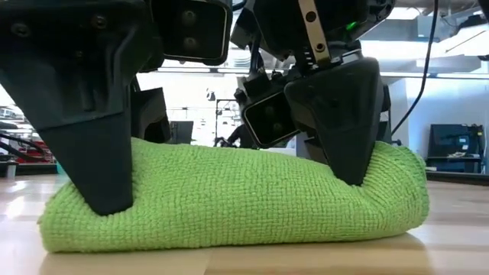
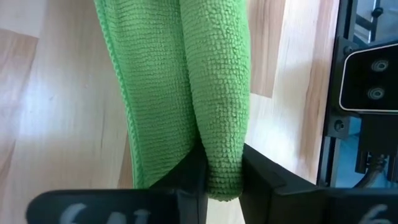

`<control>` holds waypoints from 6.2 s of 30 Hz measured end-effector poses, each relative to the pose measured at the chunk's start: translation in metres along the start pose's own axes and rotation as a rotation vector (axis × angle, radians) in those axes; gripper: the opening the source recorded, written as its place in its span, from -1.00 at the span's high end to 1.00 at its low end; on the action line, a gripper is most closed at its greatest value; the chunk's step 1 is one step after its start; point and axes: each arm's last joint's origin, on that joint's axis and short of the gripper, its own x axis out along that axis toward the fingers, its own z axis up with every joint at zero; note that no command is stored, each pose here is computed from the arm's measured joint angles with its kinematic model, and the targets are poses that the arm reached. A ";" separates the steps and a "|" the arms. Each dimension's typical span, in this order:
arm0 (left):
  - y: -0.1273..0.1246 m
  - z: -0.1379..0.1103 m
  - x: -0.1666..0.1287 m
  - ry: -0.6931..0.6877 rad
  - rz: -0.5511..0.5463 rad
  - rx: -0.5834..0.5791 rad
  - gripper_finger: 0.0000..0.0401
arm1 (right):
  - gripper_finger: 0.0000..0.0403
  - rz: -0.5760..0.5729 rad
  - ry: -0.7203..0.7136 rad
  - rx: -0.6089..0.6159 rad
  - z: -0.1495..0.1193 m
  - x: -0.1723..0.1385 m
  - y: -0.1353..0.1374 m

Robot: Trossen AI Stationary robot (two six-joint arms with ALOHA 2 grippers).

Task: Roll microfiber towels into tight, uniform cylinder then place into a basket
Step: Roll the light green microfiber cloth

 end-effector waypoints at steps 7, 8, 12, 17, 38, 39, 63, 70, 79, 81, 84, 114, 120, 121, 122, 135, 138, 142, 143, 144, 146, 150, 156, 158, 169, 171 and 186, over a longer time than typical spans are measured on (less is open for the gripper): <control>0.000 0.000 -0.001 -0.007 0.013 0.021 0.52 | 0.72 0.008 -0.009 -0.006 0.002 -0.001 0.000; 0.000 0.000 -0.001 -0.005 0.016 0.022 0.47 | 0.72 0.008 -0.009 -0.007 0.002 -0.001 0.000; 0.003 -0.002 -0.001 0.017 0.040 0.020 0.30 | 0.72 0.008 -0.010 -0.007 0.002 -0.001 0.000; 0.002 -0.003 -0.002 0.043 0.029 0.021 0.16 | 0.72 0.009 -0.011 -0.008 0.002 -0.001 0.000; -0.051 -0.026 -0.024 -0.355 0.081 0.375 0.34 | 0.72 0.017 -0.014 -0.009 0.004 -0.002 -0.001; -0.052 -0.024 -0.024 -0.371 0.079 0.389 0.34 | 0.72 0.017 -0.015 -0.010 0.004 -0.002 -0.001; -0.014 -0.028 -0.007 -0.254 0.309 0.097 0.34 | 0.71 0.036 -0.028 -0.013 0.006 -0.003 0.001; -0.006 -0.030 0.006 -0.184 0.303 0.073 0.34 | 0.48 0.017 -0.048 -0.034 0.006 -0.002 0.001; -0.007 -0.031 0.004 -0.195 0.300 0.037 0.34 | 0.07 0.034 -0.037 -0.051 0.009 -0.008 -0.001; -0.007 -0.032 0.004 -0.192 0.300 0.017 0.34 | 0.02 0.034 -0.044 -0.067 0.009 -0.013 0.001; -0.007 -0.032 0.004 -0.190 0.298 0.006 0.34 | -0.01 0.035 -0.055 -0.121 0.005 -0.022 0.007; -0.006 -0.032 0.005 -0.178 0.288 0.003 0.34 | 0.64 -0.586 -0.644 -0.930 -0.077 0.029 0.066; -0.006 -0.032 0.005 -0.176 0.289 0.003 0.34 | 0.94 -0.578 -0.582 -0.888 -0.073 0.041 0.054; -0.005 -0.032 0.005 -0.176 0.289 0.003 0.34 | 0.92 -0.565 -0.572 -0.866 -0.074 0.041 0.054; -0.005 -0.032 0.005 -0.175 0.289 0.003 0.34 | 0.89 -0.559 -0.562 -0.843 -0.074 0.042 0.053; -0.006 -0.032 0.005 -0.171 0.290 0.031 0.34 | 0.95 -0.569 -0.476 -0.711 -0.064 0.048 0.033; -0.006 -0.032 0.005 -0.168 0.291 0.044 0.34 | 0.92 -0.553 -0.468 -0.686 -0.061 0.051 0.030; -0.006 -0.033 0.005 -0.162 0.292 0.076 0.34 | 0.92 -0.547 -0.465 -0.682 -0.062 0.050 0.031; -0.006 -0.033 0.005 -0.162 0.292 0.076 0.34 | 0.93 -0.544 -0.468 -0.683 -0.063 0.049 0.032; -0.006 -0.033 0.005 -0.162 0.292 0.076 0.34 | 0.94 -0.540 -0.466 -0.684 -0.063 0.048 0.033; -0.006 -0.033 0.005 -0.161 0.293 0.082 0.34 | 0.95 -0.539 -0.465 -0.685 -0.064 0.048 0.033; -0.006 -0.033 0.005 -0.159 0.295 0.085 0.34 | 0.94 -0.541 -0.462 -0.684 -0.063 0.050 0.032; -0.006 -0.033 0.005 -0.158 0.296 0.086 0.34 | 0.93 -0.542 -0.464 -0.684 -0.063 0.050 0.032; -0.006 -0.033 0.005 -0.158 0.295 0.087 0.34 | 0.94 -0.542 -0.464 -0.684 -0.063 0.050 0.032; -0.006 -0.033 0.005 -0.149 0.298 0.167 0.34 | 0.91 -0.542 -0.463 -0.684 -0.063 0.050 0.032; -0.007 -0.033 0.005 -0.153 0.303 0.195 0.34 | 0.92 -0.543 -0.463 -0.684 -0.063 0.050 0.032; -0.007 -0.031 0.005 -0.189 0.329 0.258 0.13 | 0.83 -0.542 -0.481 -0.686 -0.062 0.051 0.032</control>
